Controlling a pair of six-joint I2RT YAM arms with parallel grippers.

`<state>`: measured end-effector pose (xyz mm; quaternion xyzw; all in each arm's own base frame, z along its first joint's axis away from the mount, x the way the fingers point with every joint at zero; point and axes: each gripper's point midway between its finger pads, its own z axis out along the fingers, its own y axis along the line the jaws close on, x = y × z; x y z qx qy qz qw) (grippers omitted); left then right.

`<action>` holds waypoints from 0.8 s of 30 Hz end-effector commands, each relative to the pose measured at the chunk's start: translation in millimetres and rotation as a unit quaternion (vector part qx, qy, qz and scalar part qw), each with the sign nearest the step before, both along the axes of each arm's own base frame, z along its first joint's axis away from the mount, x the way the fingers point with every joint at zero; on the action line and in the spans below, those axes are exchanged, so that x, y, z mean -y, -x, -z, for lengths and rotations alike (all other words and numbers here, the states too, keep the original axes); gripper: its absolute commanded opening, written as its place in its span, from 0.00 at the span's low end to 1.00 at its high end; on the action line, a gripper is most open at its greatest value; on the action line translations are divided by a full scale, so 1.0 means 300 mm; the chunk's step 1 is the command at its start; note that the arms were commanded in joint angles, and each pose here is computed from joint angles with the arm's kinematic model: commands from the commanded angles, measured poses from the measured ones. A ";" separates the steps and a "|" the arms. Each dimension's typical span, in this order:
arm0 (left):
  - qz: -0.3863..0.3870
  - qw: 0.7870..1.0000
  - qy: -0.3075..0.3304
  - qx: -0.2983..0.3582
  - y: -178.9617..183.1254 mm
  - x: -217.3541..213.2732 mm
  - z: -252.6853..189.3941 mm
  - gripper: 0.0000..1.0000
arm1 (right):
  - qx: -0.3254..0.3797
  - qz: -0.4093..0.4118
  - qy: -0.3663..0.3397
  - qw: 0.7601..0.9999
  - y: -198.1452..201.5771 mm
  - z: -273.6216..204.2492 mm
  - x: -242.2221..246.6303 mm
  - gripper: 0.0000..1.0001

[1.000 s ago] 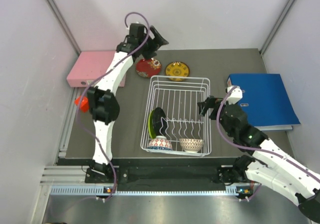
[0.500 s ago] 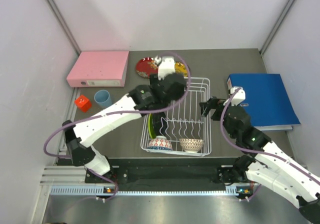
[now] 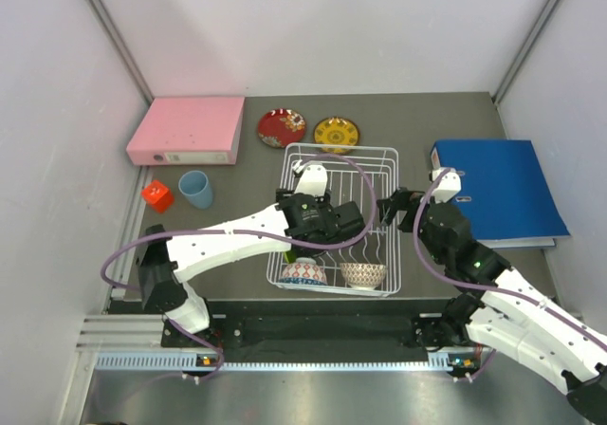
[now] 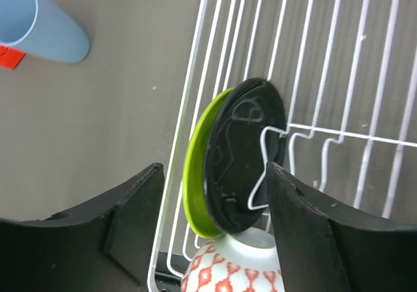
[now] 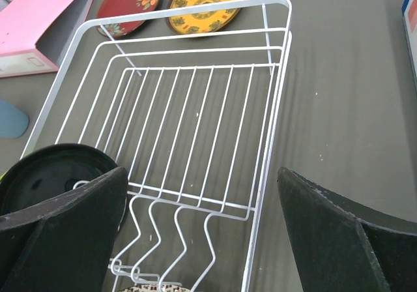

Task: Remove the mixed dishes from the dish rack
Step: Pick up the plate from the dish rack.

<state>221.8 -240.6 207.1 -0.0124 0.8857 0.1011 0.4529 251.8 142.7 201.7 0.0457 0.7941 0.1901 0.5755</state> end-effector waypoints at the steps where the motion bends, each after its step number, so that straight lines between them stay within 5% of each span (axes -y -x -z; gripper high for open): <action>1: -0.018 1.000 -0.014 0.005 0.015 -0.051 0.043 0.66 | 0.005 0.002 -0.012 1.000 -0.005 -0.008 0.000 0.96; 24: 0.015 0.999 0.021 -0.028 0.021 0.015 0.208 0.49 | 0.000 0.004 -0.004 1.000 -0.002 0.012 0.007 0.96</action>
